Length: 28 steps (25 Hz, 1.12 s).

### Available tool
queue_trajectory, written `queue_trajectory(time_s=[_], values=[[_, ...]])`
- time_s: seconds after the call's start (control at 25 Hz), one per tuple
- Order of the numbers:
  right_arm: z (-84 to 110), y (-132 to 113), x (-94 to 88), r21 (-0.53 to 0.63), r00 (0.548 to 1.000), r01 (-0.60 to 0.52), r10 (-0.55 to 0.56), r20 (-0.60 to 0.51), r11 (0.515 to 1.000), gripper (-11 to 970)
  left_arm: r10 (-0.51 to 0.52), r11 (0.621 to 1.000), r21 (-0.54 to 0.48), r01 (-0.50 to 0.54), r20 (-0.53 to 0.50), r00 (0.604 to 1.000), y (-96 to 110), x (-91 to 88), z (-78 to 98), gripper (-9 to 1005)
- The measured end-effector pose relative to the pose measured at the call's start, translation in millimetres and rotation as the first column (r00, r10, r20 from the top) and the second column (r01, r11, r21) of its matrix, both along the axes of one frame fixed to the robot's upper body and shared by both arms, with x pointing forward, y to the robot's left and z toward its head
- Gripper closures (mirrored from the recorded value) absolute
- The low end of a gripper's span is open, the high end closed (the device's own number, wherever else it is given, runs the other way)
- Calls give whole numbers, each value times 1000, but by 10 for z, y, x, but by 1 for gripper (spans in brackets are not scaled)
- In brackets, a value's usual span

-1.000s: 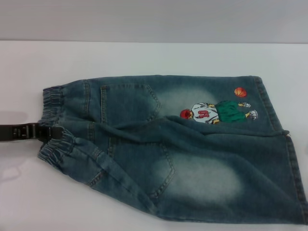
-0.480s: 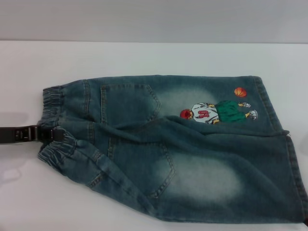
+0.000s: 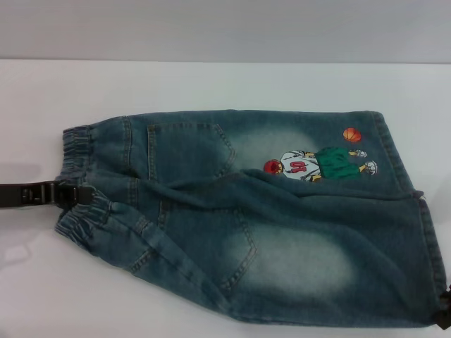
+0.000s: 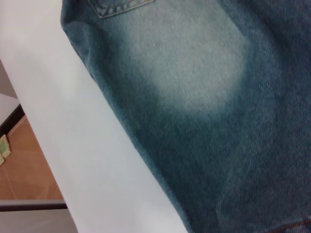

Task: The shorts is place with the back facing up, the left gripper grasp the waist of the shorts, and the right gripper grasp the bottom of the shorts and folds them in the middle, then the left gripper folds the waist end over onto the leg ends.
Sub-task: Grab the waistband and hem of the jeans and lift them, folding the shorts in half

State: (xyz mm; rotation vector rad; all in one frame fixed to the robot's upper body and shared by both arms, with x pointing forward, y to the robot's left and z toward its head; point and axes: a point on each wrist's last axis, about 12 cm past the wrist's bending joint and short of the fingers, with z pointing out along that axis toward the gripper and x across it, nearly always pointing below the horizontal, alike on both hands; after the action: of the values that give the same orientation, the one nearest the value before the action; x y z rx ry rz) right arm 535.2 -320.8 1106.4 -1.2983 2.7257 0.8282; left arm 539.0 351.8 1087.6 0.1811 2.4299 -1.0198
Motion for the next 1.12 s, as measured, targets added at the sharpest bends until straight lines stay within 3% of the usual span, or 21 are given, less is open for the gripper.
queue_trajectory(time_s=[0.64,0.84,1.12], values=[[1,137,35,-28,996,-93,93,-3,995,695,13,1000,7,-13,5,1000,0,34,-8,955],[15,137,56,-29,996,-88,88,10,996,914,15,1000,10,-16,9,1000,-2,53,0,954],[107,71,123,-17,994,-41,42,97,999,942,33,999,1,-33,15,999,13,81,26,954]])
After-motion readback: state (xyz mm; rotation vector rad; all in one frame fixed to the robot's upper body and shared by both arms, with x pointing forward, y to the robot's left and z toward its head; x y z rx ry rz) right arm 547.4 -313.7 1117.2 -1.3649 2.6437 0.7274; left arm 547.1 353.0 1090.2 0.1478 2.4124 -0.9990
